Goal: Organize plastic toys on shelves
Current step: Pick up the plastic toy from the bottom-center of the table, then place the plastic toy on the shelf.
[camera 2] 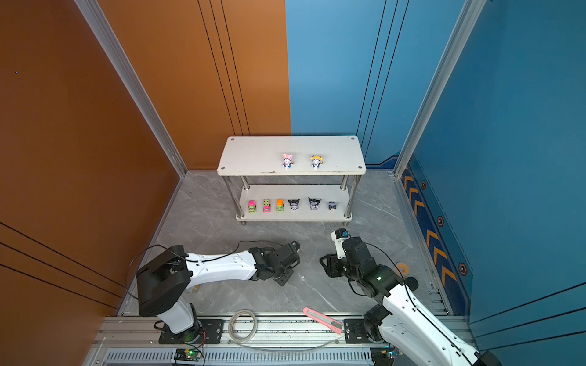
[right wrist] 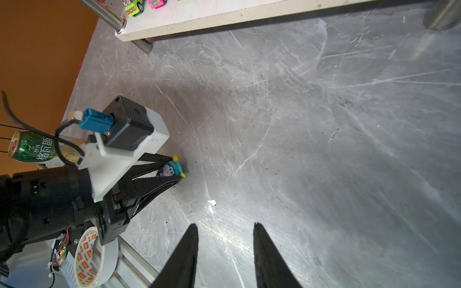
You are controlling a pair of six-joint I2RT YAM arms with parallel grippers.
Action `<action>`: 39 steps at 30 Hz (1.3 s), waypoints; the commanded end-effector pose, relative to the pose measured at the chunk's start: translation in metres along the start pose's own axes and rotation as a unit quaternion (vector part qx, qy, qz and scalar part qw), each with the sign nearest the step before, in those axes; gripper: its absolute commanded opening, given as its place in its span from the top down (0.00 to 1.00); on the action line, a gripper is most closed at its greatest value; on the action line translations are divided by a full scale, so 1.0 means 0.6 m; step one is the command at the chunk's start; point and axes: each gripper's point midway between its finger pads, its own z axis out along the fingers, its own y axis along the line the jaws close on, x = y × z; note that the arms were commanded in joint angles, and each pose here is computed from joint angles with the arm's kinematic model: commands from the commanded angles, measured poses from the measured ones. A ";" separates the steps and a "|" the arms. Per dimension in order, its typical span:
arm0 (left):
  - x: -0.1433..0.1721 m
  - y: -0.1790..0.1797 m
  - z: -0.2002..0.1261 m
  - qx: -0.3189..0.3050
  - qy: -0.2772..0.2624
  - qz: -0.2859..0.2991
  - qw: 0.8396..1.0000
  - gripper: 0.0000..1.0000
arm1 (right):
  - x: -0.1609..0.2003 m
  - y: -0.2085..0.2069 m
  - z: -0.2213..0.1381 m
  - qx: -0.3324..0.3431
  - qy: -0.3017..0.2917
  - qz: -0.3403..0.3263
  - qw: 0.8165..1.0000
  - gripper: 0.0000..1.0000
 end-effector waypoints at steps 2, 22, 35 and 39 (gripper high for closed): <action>-0.006 0.010 -0.008 0.001 -0.009 -0.018 1.000 0.81 | -0.001 0.001 -0.003 -0.003 -0.005 -0.001 1.000 0.61; -0.229 0.209 -0.462 -0.099 -0.463 -0.137 0.870 0.91 | -0.005 0.002 0.031 -0.003 0.016 0.003 1.000 0.61; -0.359 0.263 -0.607 -0.073 -0.602 -0.162 0.778 0.91 | 0.012 -0.006 0.111 0.011 0.076 0.001 0.997 0.62; -0.392 0.292 -0.623 -0.111 -0.605 -0.165 0.771 0.91 | 0.023 -0.004 0.137 0.010 0.091 -0.004 0.996 0.64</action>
